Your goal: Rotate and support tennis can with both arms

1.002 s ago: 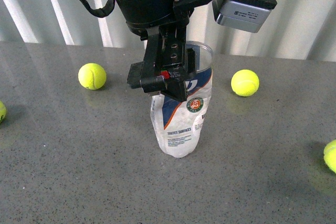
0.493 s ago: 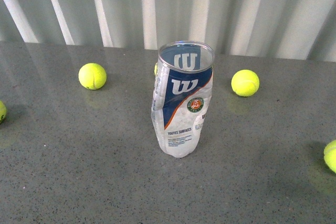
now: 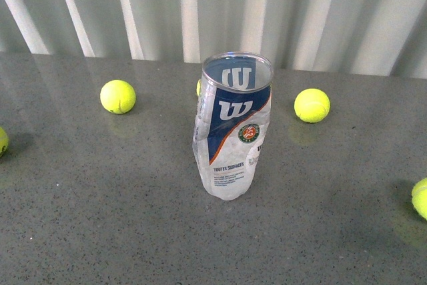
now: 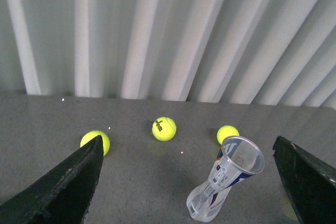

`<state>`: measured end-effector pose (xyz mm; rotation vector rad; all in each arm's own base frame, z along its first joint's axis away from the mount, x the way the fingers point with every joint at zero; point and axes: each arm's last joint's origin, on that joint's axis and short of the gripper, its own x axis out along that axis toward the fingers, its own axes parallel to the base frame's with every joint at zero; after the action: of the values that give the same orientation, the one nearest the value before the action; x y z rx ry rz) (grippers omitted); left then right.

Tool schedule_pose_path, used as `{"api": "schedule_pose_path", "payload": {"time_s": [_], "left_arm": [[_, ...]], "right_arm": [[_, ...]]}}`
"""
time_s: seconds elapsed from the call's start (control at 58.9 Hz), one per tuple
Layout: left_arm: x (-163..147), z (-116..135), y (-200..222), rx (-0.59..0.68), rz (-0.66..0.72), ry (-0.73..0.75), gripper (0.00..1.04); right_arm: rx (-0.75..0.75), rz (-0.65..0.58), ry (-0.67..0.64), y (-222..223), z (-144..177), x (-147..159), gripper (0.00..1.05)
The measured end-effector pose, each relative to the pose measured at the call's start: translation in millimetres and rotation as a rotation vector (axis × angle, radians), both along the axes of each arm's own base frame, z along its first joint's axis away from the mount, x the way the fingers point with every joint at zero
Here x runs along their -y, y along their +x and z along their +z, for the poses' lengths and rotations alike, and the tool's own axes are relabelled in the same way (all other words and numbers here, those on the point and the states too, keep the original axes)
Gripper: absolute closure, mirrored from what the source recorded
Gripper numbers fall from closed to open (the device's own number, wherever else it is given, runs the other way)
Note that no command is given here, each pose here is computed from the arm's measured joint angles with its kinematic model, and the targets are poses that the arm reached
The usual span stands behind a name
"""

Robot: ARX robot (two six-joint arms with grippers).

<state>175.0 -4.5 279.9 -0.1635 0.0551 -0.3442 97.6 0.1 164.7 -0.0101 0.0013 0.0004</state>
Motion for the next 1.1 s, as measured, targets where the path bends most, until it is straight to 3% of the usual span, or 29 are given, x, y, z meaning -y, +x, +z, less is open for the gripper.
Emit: {"api": "schedule_pose_path", "payload": {"time_s": [0.068,0.119,0.17,0.306,0.543,1.104], "left_arm": [[-9.5,-7.6,-10.5,0.004,0.080,-0.017,0.11],[-18.8,-15.7,-19.8,0.042,0.261,0.041,0.22],[-24.5,-29.2,-28.1,0.059,0.320,0.093,0.32],[-22.7,-57.9,-38.2,0.042,0.353,0.138,0.59],[-11.9,-77.6,-48.2,0.050,0.378,0.155,1.02],[-4.3,-102.1,-62.9,0.055,0.343,0.156,1.01]], "right_arm": [[0.000,0.000,0.000,0.0,0.0,0.0,0.07],[0.000,0.000,0.000,0.0,0.0,0.0,0.07],[0.000,0.000,0.000,0.0,0.0,0.0,0.07],[0.000,0.000,0.000,0.0,0.0,0.0,0.07],[0.000,0.000,0.000,0.0,0.0,0.0,0.07],[0.000,0.000,0.000,0.0,0.0,0.0,0.07]]}}
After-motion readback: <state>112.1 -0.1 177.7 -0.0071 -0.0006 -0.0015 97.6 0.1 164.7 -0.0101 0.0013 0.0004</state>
